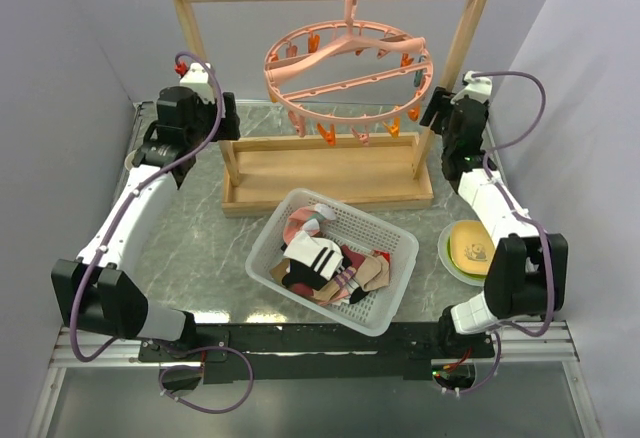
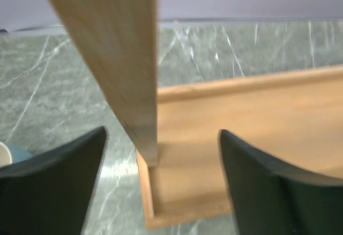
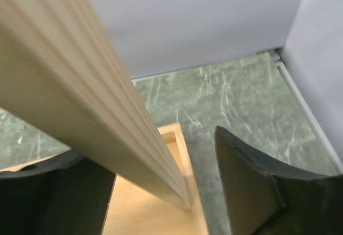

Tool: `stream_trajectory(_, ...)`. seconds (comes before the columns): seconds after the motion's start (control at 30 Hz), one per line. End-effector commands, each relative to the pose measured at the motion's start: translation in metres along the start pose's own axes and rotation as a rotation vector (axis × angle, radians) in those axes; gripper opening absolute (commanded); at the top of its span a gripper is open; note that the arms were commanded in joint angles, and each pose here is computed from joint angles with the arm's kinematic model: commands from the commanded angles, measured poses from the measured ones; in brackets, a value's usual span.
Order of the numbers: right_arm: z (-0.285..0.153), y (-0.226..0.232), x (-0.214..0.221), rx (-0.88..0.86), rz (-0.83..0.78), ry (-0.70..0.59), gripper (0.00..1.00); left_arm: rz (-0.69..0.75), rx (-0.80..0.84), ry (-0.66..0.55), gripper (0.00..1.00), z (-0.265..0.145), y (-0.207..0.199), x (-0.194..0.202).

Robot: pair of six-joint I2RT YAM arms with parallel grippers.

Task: Clip the socks to the hanger
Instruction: Move the clothesline to the center of the board, then open the clamp at the hanger.

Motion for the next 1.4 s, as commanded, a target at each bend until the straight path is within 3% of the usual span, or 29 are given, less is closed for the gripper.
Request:
stream_trajectory(0.0,-0.032,-0.011,-0.040,0.028,0.065,-0.057,0.84,-0.048,0.042,0.007,0.99,-0.034,-0.013,-0.023)
stream_trajectory(0.1,-0.046,-0.011,-0.045,0.013,0.089,-0.031,1.00,-0.045,0.039,0.019,0.99,-0.053,-0.014,-0.029)
stream_trajectory(0.4,-0.101,-0.015,-0.054,0.012,0.047,0.030,1.00,-0.048,0.087,-0.030,0.99,-0.123,-0.018,-0.041)
stream_trajectory(0.67,-0.163,-0.007,-0.044,0.002,0.045,0.075,1.00,-0.076,0.409,0.045,1.00,-0.153,-0.058,-0.043)
stream_trajectory(0.97,-0.228,0.022,-0.035,-0.218,0.001,0.029,1.00,-0.038,0.631,0.121,0.99,-0.138,-0.128,-0.027)
stream_trajectory(1.1,-0.244,0.039,-0.033,-0.352,0.014,-0.008,0.97,-0.048,0.649,0.152,0.99,-0.119,-0.144,-0.024)
stream_trajectory(1.37,-0.267,0.088,-0.042,-0.650,-0.040,-0.122,0.82,-0.042,0.611,0.025,1.00,-0.100,-0.158,-0.052)
Point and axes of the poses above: each gripper's point midway between its finger pads, its own z axis out along the fingers, its own y axis along the line the jaws close on, x = y × z, the point moved 6 cm from there along -z, back along the fingers, and after that the axes turned 10 degrees about -z, right-handed, at the moved point
